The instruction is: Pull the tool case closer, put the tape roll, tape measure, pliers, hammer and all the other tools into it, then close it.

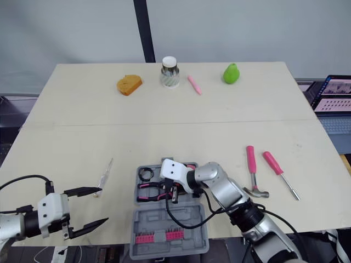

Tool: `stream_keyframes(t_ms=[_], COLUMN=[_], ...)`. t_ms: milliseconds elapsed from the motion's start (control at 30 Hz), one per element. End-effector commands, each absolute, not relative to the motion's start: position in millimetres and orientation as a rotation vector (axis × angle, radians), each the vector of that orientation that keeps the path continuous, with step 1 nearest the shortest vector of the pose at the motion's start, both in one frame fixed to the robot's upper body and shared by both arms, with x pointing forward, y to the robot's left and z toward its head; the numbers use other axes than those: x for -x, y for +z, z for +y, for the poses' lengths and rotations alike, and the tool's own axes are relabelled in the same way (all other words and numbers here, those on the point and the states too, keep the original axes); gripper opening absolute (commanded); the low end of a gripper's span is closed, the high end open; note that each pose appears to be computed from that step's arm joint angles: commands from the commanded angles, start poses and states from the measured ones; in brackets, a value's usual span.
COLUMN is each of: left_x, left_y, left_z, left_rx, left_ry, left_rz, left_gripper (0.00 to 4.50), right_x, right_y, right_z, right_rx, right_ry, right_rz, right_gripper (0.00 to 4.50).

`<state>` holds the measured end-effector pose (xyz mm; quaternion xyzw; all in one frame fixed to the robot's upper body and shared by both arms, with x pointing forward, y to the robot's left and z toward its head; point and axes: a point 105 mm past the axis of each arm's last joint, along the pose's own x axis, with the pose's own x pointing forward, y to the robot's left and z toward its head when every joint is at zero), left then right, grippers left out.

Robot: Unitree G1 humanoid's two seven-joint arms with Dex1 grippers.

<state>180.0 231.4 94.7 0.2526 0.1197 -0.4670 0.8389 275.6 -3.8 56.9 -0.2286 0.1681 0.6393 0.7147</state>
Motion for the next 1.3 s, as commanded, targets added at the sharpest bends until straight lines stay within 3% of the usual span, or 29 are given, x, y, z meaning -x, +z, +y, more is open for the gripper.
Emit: stream_keyframes(t_ms=[33, 300, 833, 1067, 1300], left_x=[-179.2, -181.1, -187.5, -196.5, -213.2], left_y=[97.9, 98.4, 97.1, 101.6, 120.9], left_z=[230.0, 229.3, 225.9, 224.9, 240.5], left_rx=[-0.549, -0.55, -0.551, -0.532, -0.418], left_ry=[-0.993, -0.997, -1.003, -0.981, -0.843], left_rz=[0.236, 0.234, 0.223, 0.201, 0.181], left_gripper=[4.5, 4.5, 4.5, 4.5, 4.5], right_x=[-266.2, -265.4, -267.4, -267.9, -278.5], right_y=[14.8, 6.0, 15.1, 73.6, 127.8], right_z=[-21.6, -25.9, -23.2, -2.9, -58.3], right_rx=[0.492, 0.496, 0.471, 0.273, 0.151], right_ry=[1.369, 1.343, 1.367, 1.453, 1.345], right_rz=[0.584, 0.65, 0.608, 0.306, 0.143], right_gripper=[0.06, 0.06, 0.06, 0.06, 0.06])
